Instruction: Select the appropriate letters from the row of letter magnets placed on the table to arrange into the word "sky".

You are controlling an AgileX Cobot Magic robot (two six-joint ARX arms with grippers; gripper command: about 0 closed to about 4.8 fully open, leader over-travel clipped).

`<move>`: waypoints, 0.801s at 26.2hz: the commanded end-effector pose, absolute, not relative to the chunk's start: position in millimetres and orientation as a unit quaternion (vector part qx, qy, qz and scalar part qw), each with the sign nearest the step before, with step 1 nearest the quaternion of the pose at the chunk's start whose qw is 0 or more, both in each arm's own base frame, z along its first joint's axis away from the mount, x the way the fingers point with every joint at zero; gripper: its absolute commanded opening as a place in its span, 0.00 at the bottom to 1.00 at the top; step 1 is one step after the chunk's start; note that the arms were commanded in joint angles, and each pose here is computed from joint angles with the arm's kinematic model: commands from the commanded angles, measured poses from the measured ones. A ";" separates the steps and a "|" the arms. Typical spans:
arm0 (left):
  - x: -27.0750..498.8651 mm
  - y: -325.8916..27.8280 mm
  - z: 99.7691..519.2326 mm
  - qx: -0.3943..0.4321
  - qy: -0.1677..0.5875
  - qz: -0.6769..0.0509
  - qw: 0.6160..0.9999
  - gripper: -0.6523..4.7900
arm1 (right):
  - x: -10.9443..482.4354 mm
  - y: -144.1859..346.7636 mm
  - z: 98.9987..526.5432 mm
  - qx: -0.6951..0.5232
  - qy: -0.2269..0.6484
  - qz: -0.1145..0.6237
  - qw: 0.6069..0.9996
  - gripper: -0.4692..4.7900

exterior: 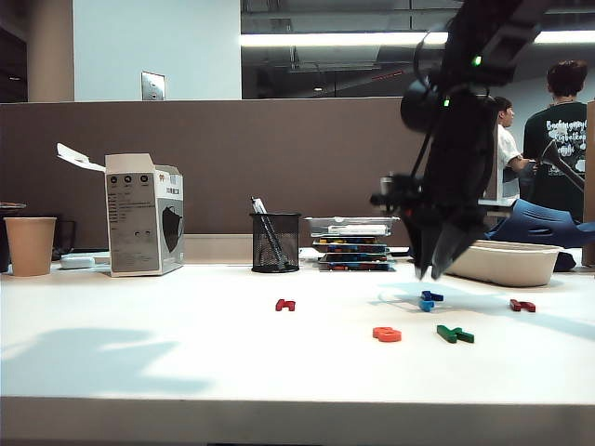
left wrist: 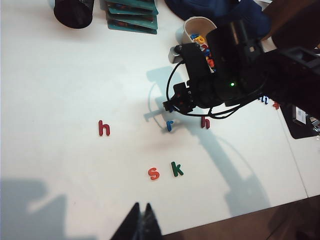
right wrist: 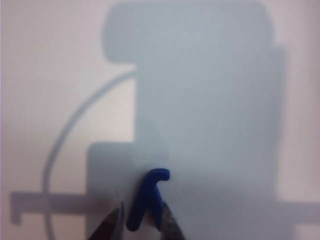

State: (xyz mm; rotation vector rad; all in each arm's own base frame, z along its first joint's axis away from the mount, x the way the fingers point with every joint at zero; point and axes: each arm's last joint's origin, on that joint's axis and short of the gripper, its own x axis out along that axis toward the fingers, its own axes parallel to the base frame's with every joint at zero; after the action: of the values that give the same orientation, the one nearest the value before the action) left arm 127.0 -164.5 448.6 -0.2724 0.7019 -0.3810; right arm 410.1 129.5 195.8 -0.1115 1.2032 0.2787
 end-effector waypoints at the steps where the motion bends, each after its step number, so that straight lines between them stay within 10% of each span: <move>1: 126.8 -163.8 450.2 -0.135 0.336 -0.185 0.913 0.11 | 411.2 130.5 196.3 -0.051 0.563 0.130 0.815 0.27; 21: 126.8 -163.8 450.2 -0.135 0.336 -0.185 0.913 0.11 | 418.4 133.1 180.4 -0.052 0.561 0.129 0.816 0.27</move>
State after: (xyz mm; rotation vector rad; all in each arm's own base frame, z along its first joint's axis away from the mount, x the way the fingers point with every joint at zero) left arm 127.0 -164.5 448.6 -0.2724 0.7019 -0.3810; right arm 417.1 131.6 179.0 -0.1137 1.2090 0.2761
